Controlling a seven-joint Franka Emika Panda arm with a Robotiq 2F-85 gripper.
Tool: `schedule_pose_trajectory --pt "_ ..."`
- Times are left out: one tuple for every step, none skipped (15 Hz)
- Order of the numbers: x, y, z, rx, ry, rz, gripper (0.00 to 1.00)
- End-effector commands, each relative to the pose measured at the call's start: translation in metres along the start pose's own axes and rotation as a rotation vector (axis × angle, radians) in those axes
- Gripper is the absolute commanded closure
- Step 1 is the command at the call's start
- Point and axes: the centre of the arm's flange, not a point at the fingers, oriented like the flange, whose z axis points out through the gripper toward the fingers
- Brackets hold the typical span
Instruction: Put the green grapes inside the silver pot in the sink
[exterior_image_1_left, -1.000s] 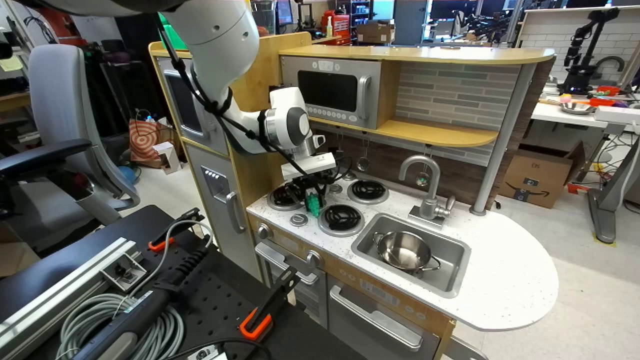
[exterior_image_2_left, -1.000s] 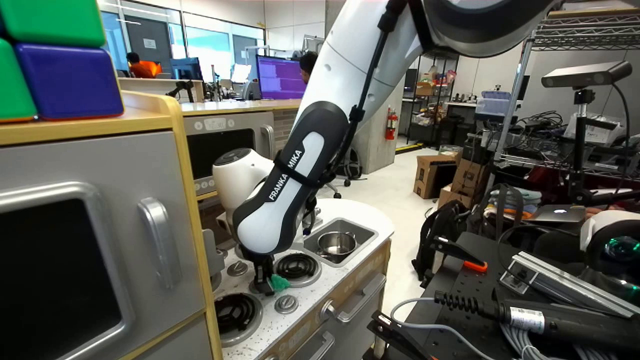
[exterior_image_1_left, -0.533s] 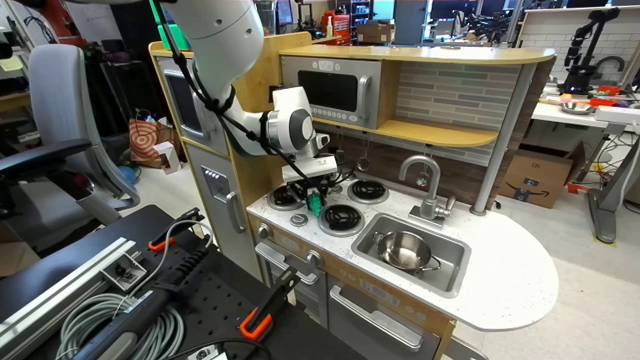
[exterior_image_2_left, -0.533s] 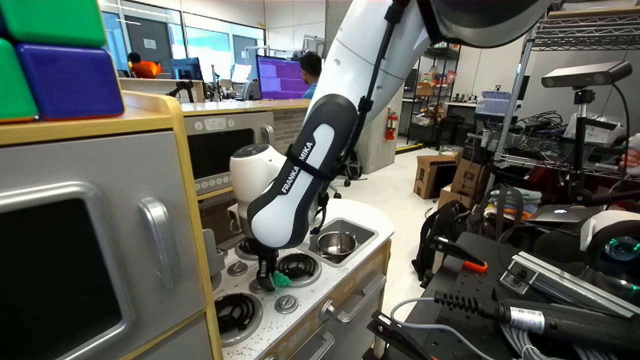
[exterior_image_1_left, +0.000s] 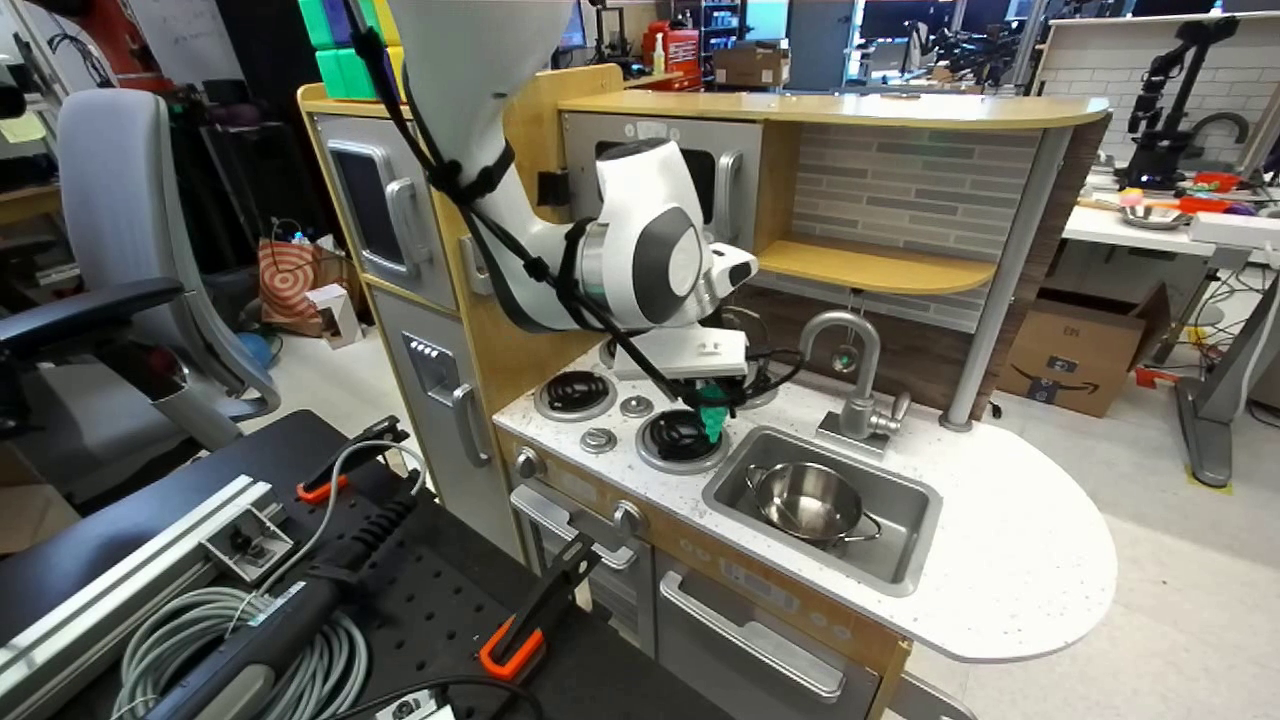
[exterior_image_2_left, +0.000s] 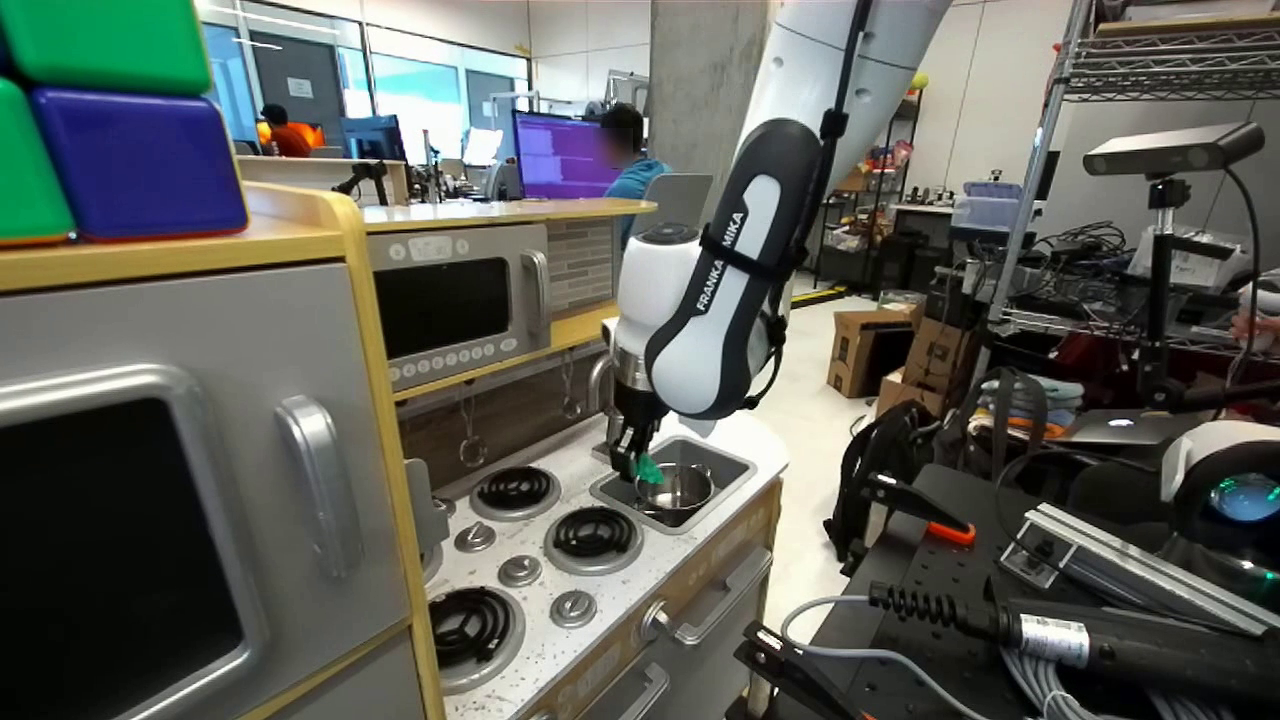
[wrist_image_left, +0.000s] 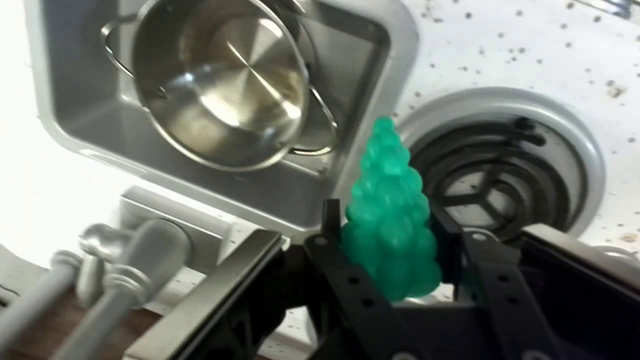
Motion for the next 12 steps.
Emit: schedule_pose_trajectory --pt "-0.03 0.044 -0.016 -0.049 -0.008 0.196 0.83" --pt "-0.029 0.064 -0.006 -0.073 -0.036 0.246 0.83" --pt "-0.024 0.08 0.004 -0.099 -0.069 0.288 0.83" --pt "-0.024 0.093 0.011 -0.122 -0.096 0.329 0.83" --pt "-0.02 0.106 0.02 -0.148 -0.123 0.364 0.83" --pt "-0.016 0.117 0.027 -0.169 -0.152 0.391 0.83" --pt "-0.01 0.124 0.031 -0.189 -0.179 0.406 0.83" --pt "-0.005 0.13 0.035 -0.211 -0.205 0.416 0.83" --pt "0.002 0.133 0.042 -0.226 -0.237 0.42 0.83" --pt "0.008 0.135 0.047 -0.241 -0.264 0.42 0.83" --pt "0.015 0.135 0.053 -0.246 -0.293 0.418 0.83" --pt "0.022 0.134 0.057 -0.252 -0.318 0.415 0.83"
